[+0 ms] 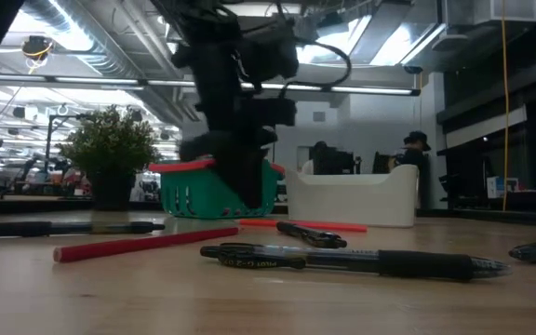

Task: Sort pens & pencils
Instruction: Put the orange pencil into the blue bin

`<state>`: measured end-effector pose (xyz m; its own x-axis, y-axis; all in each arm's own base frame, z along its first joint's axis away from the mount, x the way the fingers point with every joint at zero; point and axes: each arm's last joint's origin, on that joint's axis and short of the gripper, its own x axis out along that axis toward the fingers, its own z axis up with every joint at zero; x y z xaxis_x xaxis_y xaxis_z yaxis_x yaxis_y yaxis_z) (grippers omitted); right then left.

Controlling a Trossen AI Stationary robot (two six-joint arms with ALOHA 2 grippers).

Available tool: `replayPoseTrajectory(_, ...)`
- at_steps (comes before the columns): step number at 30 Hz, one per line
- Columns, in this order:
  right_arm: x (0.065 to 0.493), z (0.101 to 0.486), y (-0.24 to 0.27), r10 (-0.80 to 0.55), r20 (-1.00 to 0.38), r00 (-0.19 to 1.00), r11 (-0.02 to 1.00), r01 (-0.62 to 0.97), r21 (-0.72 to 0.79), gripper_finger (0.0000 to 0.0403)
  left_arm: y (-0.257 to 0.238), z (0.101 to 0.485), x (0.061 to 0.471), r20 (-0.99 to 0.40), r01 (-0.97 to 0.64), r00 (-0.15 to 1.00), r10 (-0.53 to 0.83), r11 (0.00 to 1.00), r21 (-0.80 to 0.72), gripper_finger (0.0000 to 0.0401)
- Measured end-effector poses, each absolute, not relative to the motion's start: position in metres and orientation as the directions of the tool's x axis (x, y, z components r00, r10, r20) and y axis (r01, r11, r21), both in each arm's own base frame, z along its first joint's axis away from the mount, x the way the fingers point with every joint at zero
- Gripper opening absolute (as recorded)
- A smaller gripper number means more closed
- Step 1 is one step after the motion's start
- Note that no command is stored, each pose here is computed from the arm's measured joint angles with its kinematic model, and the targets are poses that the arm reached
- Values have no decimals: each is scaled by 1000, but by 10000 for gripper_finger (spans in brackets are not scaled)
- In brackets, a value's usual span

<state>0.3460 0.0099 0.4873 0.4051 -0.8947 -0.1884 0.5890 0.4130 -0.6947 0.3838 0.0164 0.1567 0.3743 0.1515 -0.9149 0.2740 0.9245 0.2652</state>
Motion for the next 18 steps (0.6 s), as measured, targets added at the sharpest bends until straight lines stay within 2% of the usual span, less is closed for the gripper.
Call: replayPoseTrajectory(18, 349, 485, -1, -888, -211, 408, 430, 579, -692, 90, 25, 153, 395, -920, 287, 381, 91, 934, 211, 69)
